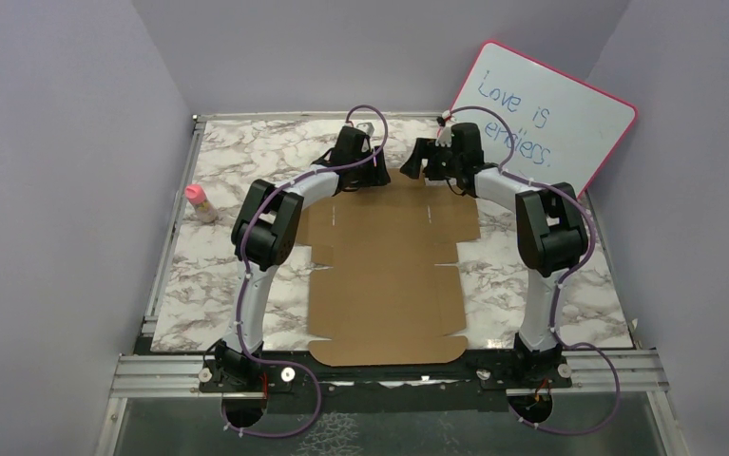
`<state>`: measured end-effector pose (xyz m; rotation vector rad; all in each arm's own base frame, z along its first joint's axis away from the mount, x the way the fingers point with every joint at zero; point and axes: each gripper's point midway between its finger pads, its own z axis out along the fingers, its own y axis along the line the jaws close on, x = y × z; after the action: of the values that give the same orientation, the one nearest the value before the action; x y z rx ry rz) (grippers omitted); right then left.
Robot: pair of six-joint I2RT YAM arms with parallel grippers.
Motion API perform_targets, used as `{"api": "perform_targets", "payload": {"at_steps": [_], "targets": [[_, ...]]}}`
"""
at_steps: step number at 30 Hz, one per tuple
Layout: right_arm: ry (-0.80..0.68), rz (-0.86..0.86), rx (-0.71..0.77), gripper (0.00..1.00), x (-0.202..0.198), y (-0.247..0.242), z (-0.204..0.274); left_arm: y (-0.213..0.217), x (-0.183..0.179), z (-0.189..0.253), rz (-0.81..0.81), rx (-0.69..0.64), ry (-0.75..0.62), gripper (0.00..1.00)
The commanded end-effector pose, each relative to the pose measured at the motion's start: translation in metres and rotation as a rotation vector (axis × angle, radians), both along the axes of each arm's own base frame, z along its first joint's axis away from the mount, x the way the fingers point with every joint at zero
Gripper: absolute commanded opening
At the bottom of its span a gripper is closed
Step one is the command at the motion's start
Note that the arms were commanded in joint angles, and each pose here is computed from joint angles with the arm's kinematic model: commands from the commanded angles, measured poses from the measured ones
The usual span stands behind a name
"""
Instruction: Fold the paper box
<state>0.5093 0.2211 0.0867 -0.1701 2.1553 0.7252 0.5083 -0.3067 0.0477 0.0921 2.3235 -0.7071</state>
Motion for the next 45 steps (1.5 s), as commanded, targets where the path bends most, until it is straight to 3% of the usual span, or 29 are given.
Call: {"api": "perform_targets", "payload": {"at_steps": [1,14,22,27,40,43,45], "targets": [[-0.027,0.015,0.004,0.81,-0.001,0.005,0.012,-0.01,-0.008,-0.011,-0.032,-0.009,0.036,0.63],[-0.112,-0.158,-0.126,0.92,-0.023,-0.06,0.046,-0.008,-0.009,0.06,-0.044,-0.033,-0.063,0.66],[-0.086,-0.291,-0.11,0.93,-0.067,-0.128,0.045,-0.008,-0.047,0.07,-0.062,-0.046,-0.031,0.67],[-0.031,-0.378,-0.051,0.93,-0.098,-0.151,0.018,-0.023,-0.08,0.056,-0.116,-0.05,0.026,0.67],[0.1,-0.343,0.018,0.71,-0.119,-0.142,-0.037,-0.026,-0.117,0.006,-0.151,-0.028,0.136,0.67],[0.122,-0.34,0.02,0.64,-0.119,-0.141,-0.041,-0.024,-0.12,-0.003,-0.148,-0.018,0.15,0.67],[0.13,-0.332,0.024,0.53,-0.12,-0.14,-0.043,-0.024,-0.12,-0.008,-0.148,-0.02,0.16,0.67]]}}
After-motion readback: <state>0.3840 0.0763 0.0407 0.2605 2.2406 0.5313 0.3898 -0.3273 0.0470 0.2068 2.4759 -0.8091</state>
